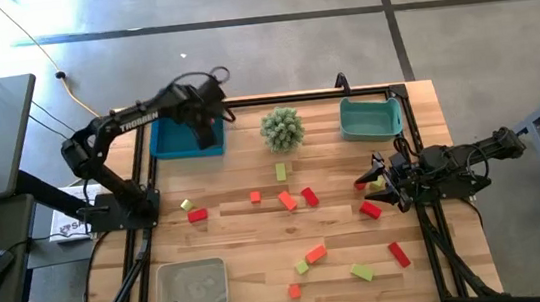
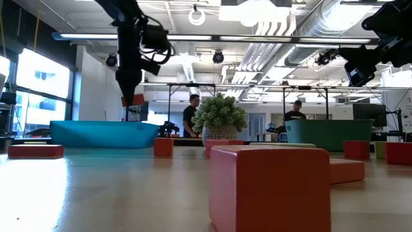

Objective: Sort & place blocks by color
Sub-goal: Put the orange block into the blue bin, then put the light green block into the green bin

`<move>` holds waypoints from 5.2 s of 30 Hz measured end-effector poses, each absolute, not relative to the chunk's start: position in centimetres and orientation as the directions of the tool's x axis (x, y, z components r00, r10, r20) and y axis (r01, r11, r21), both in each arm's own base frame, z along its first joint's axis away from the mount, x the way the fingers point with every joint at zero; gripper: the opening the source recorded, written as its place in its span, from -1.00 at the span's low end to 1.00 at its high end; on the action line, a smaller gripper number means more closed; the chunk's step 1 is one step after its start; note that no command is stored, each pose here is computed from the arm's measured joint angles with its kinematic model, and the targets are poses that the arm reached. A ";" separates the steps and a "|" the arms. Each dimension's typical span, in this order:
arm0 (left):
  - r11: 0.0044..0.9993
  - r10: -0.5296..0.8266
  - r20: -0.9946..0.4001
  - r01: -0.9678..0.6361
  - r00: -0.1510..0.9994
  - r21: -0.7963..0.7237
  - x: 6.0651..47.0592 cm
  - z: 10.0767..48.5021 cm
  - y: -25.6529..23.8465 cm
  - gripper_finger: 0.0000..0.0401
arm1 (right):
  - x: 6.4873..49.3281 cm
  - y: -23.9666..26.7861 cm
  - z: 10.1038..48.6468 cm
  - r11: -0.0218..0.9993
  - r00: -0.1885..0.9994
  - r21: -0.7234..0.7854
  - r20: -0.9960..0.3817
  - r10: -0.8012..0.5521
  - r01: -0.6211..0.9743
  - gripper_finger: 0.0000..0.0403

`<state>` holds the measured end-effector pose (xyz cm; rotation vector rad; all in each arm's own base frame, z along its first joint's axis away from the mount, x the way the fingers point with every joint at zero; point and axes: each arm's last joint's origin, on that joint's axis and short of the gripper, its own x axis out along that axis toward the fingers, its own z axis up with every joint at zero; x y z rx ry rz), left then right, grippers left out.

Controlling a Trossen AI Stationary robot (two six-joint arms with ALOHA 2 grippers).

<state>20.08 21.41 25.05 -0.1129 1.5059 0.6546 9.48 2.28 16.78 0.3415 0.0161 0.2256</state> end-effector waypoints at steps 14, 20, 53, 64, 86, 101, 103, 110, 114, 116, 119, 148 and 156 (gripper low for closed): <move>0.728 0.169 -0.985 -0.668 -0.042 0.153 16.6 23.6 24.7 -0.42 | 9.5 2.3 16.8 0.917 0.975 0.334 0.022 0.222 -0.217 0.23; 0.722 0.096 -0.992 -0.681 -0.082 0.126 17.1 21.5 25.3 -0.42 | 9.5 2.3 16.8 0.917 0.975 0.334 0.022 0.222 -0.217 0.23; 0.627 0.002 -0.991 -0.772 -0.135 0.106 17.5 19.7 25.3 -0.14 | 9.5 2.3 16.8 0.917 0.975 0.334 0.023 0.222 -0.217 0.23; 0.557 0.030 -0.997 -0.827 -0.075 0.079 18.4 23.9 26.3 -0.14 | 9.5 2.3 16.8 0.924 0.976 0.319 0.023 0.215 -0.211 0.23; 0.686 0.188 -0.953 -0.726 0.240 -0.047 20.4 36.7 18.9 -0.14 | 9.3 0.9 18.3 0.753 0.960 0.653 0.151 -0.235 0.082 0.23; 0.744 0.263 -0.885 -0.665 0.385 -0.068 18.6 40.6 14.0 -0.14 | 6.9 0.0 25.8 0.818 0.903 0.542 0.231 -0.362 0.190 0.23; 0.751 0.260 -0.884 -0.656 0.389 -0.068 18.7 40.7 13.8 -0.14 | 6.5 -0.2 26.8 0.807 0.918 0.527 0.117 -0.379 0.266 0.23; 0.762 0.254 -0.883 -0.644 0.394 -0.067 18.9 40.7 13.5 -0.14 | 5.6 -0.4 29.0 0.708 0.847 0.470 -0.358 -0.394 0.527 0.23; 0.773 0.251 -0.883 -0.631 0.396 -0.063 19.0 40.7 13.3 -0.14 | 6.2 0.0 29.3 0.676 0.740 0.399 -0.584 -0.334 0.620 0.23; 0.786 0.250 -0.884 -0.616 0.396 -0.053 19.0 40.7 13.3 -0.14 | 6.7 0.3 29.3 0.670 0.687 0.370 -0.664 -0.294 0.644 0.23; 0.797 0.251 -0.884 -0.603 0.395 -0.043 19.0 40.7 13.3 -0.14 | 7.7 0.8 29.0 0.666 0.607 0.322 -0.755 -0.247 0.672 0.23; 0.798 0.250 -0.884 -0.601 0.395 -0.043 19.0 40.7 13.3 -0.14 | 17.1 -1.1 21.7 0.738 -0.036 -0.034 -0.999 -0.012 0.674 0.23; 0.798 0.250 -0.884 -0.601 0.395 -0.042 19.0 40.7 13.3 -0.14 | 18.5 -1.6 19.7 0.788 -0.155 -0.089 -0.988 0.008 0.609 0.23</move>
